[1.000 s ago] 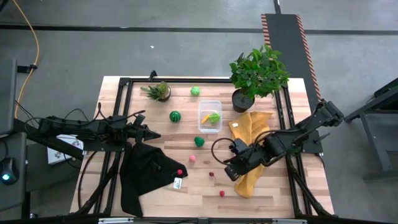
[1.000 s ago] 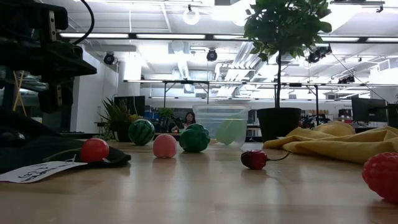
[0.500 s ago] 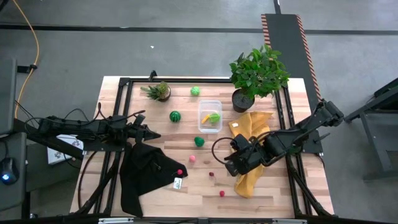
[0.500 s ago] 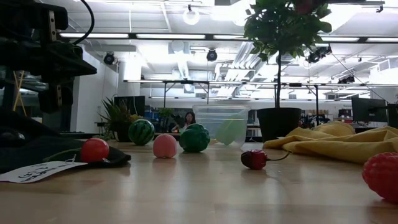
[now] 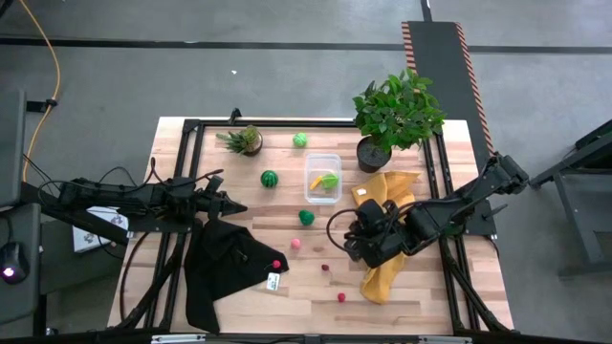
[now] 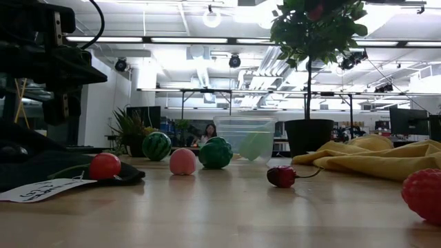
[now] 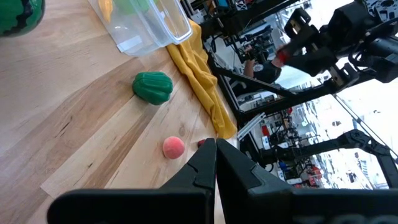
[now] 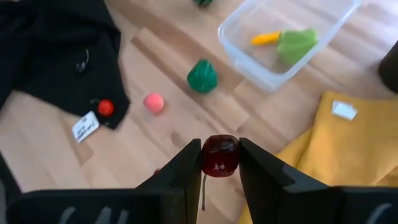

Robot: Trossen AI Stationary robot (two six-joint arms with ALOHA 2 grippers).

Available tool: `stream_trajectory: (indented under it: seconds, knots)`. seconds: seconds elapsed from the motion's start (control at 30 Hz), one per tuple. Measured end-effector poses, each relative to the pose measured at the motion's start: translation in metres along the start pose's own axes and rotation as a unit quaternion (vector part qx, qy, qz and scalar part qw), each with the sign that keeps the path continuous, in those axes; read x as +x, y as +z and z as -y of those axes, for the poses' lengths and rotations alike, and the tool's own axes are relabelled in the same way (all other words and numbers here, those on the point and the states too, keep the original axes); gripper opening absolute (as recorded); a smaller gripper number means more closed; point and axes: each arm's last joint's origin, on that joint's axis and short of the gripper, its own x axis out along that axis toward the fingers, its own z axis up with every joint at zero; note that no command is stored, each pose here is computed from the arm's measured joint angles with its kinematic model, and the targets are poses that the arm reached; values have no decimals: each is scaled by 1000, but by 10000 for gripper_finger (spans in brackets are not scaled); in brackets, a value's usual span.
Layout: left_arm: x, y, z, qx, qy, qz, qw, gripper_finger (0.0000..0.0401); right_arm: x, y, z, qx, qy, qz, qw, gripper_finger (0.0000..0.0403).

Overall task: Pick and placing Produce into tupperware
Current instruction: Put the right red cherry into the transparent bin

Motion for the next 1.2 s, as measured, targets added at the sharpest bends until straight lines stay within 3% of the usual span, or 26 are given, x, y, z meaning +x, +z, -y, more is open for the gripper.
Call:
stream_trajectory:
  seconds: [0.23, 1.2]
  knots:
    - [0, 0, 0, 0, 0, 0, 1000, 1, 3, 3, 0, 1, -23, 48, 999, 87]
    - [0, 0, 0, 0, 0, 0, 1000, 1, 81, 31, -6, 34, -88, 76, 993, 87]
